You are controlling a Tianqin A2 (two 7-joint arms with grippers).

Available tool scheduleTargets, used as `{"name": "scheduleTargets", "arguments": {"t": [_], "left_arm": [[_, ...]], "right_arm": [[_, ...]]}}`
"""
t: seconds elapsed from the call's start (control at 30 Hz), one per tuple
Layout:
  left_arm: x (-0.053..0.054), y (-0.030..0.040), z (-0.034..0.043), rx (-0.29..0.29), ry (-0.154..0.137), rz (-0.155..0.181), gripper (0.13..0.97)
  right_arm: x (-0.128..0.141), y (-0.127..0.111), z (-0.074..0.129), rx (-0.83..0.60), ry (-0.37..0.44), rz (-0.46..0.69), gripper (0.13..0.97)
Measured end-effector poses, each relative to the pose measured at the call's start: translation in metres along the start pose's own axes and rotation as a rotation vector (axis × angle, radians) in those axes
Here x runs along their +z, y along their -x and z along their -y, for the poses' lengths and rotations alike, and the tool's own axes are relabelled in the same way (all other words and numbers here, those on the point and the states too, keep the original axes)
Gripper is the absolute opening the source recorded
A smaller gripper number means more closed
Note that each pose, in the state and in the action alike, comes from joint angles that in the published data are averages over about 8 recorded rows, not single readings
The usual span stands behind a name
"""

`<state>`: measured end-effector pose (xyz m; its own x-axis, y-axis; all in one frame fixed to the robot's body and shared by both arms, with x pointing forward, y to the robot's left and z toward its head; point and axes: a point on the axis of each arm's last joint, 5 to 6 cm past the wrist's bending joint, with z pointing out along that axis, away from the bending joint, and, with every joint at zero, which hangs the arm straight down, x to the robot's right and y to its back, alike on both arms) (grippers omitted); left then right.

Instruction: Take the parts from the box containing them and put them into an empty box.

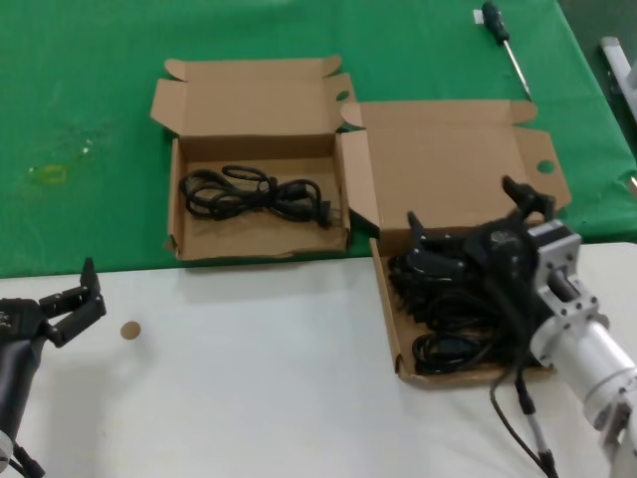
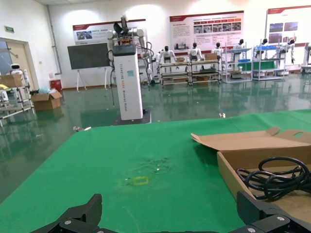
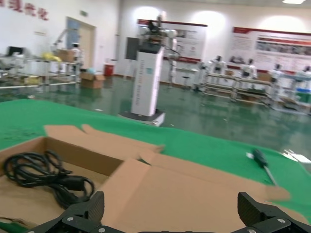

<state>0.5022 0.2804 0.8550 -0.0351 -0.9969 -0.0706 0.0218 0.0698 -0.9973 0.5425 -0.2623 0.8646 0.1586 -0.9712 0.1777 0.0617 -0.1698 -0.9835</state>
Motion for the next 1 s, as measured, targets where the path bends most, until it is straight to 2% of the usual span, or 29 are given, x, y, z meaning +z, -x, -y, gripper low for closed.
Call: {"name": "scheduleTargets", "arguments": {"t": [0.3,1.0], "left_arm": [[0.0,0.0,0.0,0.0,0.0,0.0,0.966],[0.0,0.0,0.0,0.0,0.0,0.0,0.966]], "right_arm": [[-0.026,-0.007,-0.008,0.074,0.021,-0.089,0.966],[-0.028,-0.008,-0.008,0.079,0.022,-0.096,0.966]]}}
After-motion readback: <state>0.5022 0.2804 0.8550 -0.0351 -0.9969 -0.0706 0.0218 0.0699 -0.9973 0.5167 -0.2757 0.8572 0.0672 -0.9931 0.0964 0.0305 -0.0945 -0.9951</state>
